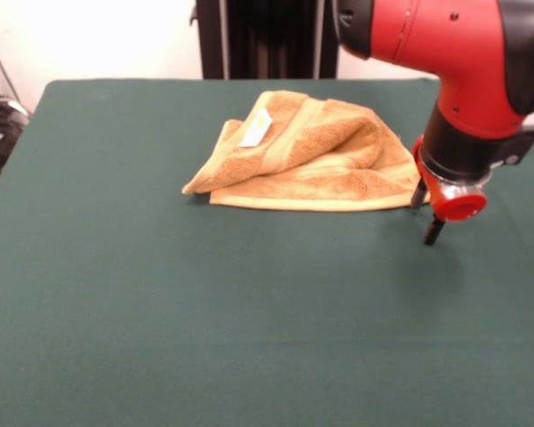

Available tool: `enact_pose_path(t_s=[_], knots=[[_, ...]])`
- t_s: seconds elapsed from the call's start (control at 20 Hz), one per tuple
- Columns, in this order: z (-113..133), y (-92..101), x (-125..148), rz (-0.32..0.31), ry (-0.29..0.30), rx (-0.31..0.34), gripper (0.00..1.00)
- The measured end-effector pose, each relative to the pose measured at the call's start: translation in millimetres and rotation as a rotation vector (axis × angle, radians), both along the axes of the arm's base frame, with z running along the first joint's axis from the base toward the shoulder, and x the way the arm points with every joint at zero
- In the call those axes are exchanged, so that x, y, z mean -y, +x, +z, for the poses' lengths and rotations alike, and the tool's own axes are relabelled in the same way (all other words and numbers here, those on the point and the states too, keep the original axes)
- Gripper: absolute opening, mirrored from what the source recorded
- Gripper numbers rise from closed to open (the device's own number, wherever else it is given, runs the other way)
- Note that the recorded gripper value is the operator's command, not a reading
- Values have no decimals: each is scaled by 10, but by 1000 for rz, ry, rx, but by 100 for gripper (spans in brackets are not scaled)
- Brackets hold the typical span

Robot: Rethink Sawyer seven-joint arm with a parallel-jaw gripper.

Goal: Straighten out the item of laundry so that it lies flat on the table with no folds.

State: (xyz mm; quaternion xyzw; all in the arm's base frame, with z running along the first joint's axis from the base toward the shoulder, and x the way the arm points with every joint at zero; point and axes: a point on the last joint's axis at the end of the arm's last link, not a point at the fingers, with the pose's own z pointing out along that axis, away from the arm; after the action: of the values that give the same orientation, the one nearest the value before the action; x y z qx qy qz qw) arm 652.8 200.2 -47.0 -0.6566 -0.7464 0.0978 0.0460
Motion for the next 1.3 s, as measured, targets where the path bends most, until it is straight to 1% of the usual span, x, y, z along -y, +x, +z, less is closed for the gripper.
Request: enact_pose_path(t_s=[0.6,1.3], knots=[[1,-3,-18,13,-13,2,100],[6,-14,-22,13,-13,-7,100]])
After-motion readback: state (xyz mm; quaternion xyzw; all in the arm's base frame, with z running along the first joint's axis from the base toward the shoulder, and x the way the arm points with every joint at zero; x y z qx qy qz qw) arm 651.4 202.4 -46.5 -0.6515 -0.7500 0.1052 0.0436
